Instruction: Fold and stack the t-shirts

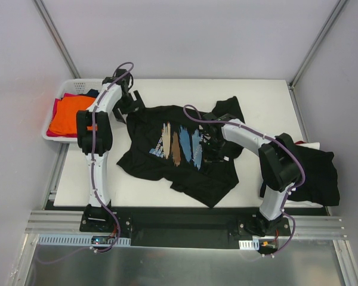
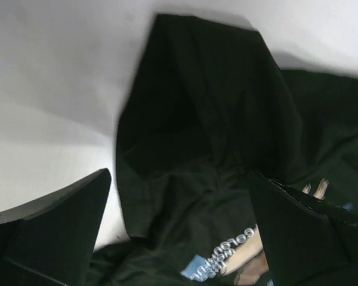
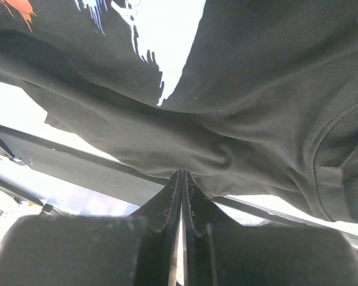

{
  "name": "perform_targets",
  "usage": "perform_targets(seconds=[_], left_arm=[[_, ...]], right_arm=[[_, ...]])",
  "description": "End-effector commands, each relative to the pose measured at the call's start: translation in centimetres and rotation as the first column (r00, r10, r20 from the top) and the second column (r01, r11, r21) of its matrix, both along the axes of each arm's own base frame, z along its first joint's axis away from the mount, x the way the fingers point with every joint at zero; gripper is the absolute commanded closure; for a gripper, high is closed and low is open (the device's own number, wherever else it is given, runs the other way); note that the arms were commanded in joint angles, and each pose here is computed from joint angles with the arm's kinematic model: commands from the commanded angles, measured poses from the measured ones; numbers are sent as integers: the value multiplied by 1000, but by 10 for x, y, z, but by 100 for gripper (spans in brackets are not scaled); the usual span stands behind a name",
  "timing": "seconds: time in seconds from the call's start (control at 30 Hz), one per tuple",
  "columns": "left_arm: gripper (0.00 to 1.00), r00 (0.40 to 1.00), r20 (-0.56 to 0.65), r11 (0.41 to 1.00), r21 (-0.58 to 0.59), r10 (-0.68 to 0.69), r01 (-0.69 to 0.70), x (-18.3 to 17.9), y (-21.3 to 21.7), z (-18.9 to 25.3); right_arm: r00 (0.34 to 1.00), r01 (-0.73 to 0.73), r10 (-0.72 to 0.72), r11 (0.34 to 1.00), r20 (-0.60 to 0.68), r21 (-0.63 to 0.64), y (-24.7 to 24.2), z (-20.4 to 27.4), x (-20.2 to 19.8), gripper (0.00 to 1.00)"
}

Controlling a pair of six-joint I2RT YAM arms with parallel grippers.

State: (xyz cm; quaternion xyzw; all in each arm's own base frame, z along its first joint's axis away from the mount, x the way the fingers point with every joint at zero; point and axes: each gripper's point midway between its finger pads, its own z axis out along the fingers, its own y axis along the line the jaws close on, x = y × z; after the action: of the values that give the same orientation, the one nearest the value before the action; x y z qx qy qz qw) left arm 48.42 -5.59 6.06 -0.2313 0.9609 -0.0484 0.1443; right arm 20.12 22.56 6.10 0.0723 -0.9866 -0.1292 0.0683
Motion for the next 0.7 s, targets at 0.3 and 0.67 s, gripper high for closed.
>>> perform_targets(seconds=[0.3,0.67], left_arm=[[6,969,178,984,-18,-173,179,9,-49,62],[5,966,163,980,5,-198,200,-2,-61,60]], right_arm=[[998,-45,45,999,32,9,1,12,4,98],[998,-47,47,999,31,22,8,13,11,98]])
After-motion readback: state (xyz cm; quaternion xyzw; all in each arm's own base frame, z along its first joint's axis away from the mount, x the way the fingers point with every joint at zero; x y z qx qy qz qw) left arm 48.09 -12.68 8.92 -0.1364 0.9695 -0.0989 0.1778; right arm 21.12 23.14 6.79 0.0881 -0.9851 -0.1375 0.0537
